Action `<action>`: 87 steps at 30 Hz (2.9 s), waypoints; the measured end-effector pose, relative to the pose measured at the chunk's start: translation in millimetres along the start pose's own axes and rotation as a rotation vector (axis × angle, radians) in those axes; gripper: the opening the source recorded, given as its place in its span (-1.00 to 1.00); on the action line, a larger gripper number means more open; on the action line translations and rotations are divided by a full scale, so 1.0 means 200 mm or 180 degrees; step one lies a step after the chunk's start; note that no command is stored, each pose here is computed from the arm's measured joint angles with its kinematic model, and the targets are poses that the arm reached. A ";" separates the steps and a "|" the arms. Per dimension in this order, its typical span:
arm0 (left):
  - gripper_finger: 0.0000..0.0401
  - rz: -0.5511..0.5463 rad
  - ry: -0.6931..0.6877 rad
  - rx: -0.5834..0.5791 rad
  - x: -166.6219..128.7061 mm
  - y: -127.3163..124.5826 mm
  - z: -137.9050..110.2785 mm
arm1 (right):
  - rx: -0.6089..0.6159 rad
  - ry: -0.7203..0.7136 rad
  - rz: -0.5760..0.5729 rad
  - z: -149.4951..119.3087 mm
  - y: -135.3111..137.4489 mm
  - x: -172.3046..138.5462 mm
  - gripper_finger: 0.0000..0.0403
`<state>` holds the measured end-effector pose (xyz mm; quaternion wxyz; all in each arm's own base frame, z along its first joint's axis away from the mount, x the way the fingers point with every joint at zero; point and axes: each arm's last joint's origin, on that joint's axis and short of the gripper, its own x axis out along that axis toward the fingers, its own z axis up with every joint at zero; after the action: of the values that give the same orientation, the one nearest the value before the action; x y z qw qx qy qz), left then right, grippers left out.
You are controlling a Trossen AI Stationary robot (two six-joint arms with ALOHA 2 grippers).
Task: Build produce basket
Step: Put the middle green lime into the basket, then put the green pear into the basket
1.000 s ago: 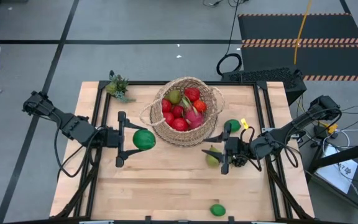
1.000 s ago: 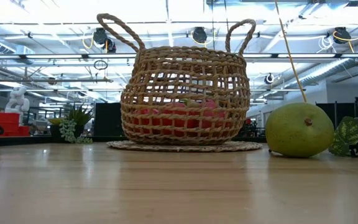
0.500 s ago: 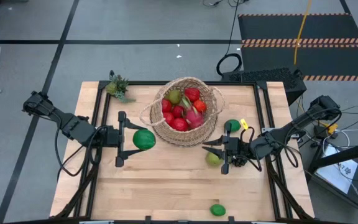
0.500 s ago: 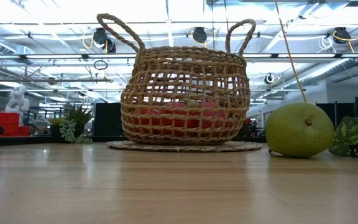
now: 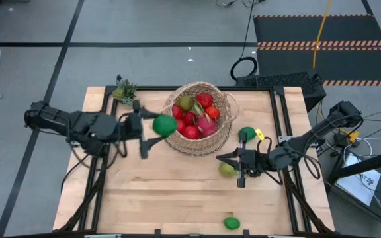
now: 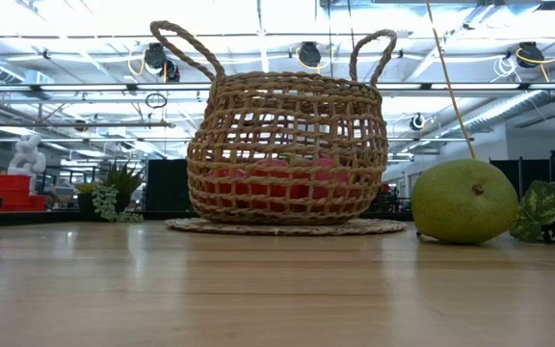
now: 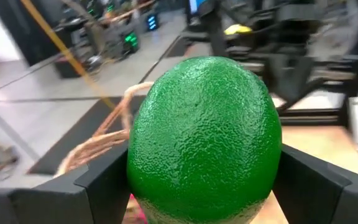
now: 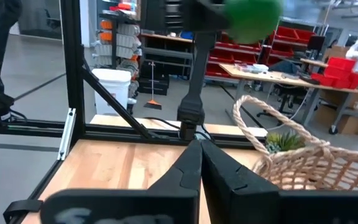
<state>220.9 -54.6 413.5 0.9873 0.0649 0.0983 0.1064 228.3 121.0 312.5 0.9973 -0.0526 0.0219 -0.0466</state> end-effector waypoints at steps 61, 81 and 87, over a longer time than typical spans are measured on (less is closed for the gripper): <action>0.92 0.0833 0.2160 0.0243 0.97 0.48 -0.37 | 0.0008 0.0044 0.0009 -0.01 0.00 0.00 -0.99; 0.45 -0.0145 0.0813 0.0007 0.12 0.15 0.19 | 0.0292 0.0173 0.0011 -0.03 0.00 0.00 -0.99; 0.22 -0.0435 0.0672 0.0092 -0.06 0.08 0.10 | 0.0235 0.0249 -0.0101 -0.04 0.02 -0.02 -0.99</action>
<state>211.2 -43.0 437.7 0.9754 0.0607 0.2074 0.0437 224.0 124.6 303.5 0.9961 -0.0142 0.0583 -0.0652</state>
